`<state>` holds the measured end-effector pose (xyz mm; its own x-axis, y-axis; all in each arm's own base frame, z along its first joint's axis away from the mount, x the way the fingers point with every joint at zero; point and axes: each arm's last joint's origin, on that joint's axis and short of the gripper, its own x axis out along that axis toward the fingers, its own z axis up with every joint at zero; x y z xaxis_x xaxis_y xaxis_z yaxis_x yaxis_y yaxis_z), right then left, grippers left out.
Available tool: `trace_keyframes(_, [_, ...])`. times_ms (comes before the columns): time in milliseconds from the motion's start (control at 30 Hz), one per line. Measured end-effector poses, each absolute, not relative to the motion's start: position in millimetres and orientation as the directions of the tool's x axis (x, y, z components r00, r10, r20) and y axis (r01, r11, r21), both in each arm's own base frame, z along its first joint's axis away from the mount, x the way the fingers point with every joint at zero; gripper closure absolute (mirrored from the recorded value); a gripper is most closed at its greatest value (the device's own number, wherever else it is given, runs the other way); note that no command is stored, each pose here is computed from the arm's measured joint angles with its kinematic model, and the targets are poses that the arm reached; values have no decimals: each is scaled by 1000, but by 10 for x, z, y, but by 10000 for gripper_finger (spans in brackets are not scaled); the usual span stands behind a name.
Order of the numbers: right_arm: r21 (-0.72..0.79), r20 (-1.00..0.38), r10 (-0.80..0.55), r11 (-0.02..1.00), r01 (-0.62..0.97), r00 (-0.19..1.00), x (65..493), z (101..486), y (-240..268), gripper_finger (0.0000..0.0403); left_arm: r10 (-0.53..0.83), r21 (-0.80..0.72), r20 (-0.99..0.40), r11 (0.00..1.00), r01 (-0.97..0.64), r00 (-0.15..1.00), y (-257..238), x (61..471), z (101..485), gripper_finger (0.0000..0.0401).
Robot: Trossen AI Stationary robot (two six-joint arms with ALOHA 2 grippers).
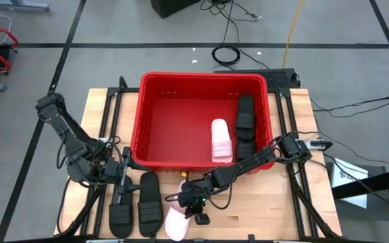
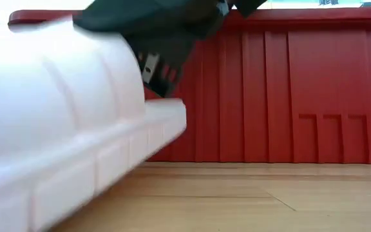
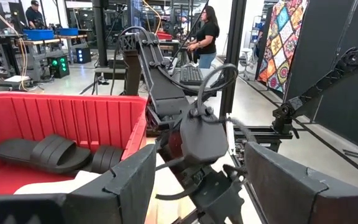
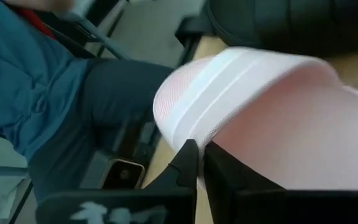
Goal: Pick and place slides into bin
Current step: Put the pink slide into the red container
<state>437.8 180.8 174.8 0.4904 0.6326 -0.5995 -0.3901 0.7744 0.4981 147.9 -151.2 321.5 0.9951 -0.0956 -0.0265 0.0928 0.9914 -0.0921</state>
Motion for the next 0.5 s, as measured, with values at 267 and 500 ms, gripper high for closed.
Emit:
trace_keyframes(267, [507, -476, 706, 707, -493, 523, 4473, 1894, 1727, 399, -96, -92, -26, 991, 93, 995, -1513, 1479, 3215, 151])
trace_keyframes(500, [530, -355, 806, 591, -608, 474, 4505, 2004, 1734, 399, -96, -90, -17, 991, 94, 995, -1513, 1480, 3226, 151])
